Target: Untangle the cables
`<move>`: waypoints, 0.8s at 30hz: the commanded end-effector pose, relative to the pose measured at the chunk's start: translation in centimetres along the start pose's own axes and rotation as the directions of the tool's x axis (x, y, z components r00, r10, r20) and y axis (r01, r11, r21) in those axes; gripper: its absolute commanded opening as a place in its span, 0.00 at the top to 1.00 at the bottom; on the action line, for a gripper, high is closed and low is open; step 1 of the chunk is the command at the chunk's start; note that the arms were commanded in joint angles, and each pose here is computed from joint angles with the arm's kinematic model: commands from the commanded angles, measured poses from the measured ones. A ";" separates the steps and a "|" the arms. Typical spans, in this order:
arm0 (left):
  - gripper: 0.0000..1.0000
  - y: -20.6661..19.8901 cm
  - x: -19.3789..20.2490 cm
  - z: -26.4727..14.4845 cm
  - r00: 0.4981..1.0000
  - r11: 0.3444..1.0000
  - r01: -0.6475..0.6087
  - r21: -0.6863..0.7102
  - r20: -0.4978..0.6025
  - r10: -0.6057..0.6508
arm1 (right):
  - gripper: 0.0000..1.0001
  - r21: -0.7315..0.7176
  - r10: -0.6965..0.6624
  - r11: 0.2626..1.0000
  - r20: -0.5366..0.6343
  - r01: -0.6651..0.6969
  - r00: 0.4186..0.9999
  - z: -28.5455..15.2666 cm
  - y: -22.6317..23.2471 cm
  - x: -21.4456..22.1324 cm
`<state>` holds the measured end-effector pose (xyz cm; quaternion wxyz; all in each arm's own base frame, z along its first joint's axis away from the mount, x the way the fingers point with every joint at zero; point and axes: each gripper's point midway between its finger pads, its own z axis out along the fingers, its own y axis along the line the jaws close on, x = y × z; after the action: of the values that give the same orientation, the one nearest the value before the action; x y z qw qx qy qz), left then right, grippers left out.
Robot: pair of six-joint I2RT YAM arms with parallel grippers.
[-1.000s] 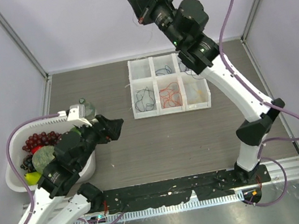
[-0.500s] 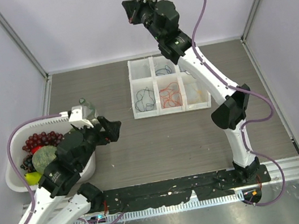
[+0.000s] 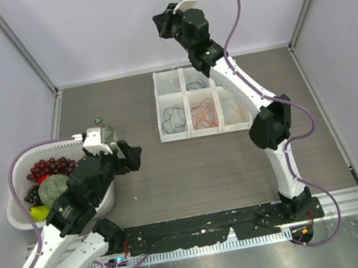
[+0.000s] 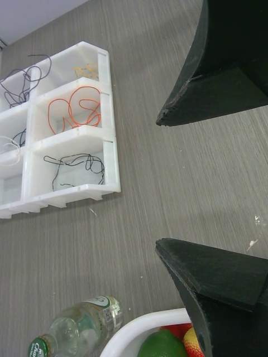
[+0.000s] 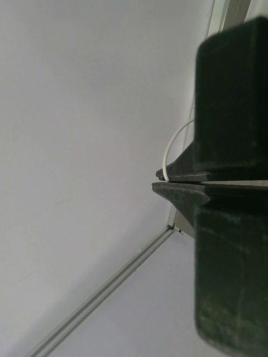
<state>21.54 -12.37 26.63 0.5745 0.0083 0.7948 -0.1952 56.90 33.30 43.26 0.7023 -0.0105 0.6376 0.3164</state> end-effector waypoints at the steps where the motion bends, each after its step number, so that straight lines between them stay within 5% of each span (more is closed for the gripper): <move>1: 0.14 -0.3 -1.8 0.0 0.999 1.000 -0.019 -0.003 0.042 0.019 | 0.99 -0.075 0.051 0.996 0.048 -0.048 0.998 0.6 2.0 -1.4; 12: 0.14 -0.4 -2.6 0.0 0.998 1.000 0.008 -0.009 0.064 -0.007 | 0.99 -0.118 0.196 0.975 0.043 -0.190 0.980 1.5 2.7 -0.5; 24: 0.14 0.5 -2.6 -1.1 0.997 0.999 0.016 -0.033 0.072 -0.014 | 0.99 -0.018 0.232 0.971 -0.155 -0.238 0.960 1.3 -1.3 10.5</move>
<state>21.72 -11.84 26.92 0.5793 0.0071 0.7951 -0.1796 58.87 36.89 35.12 0.6239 0.0300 0.6737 0.3950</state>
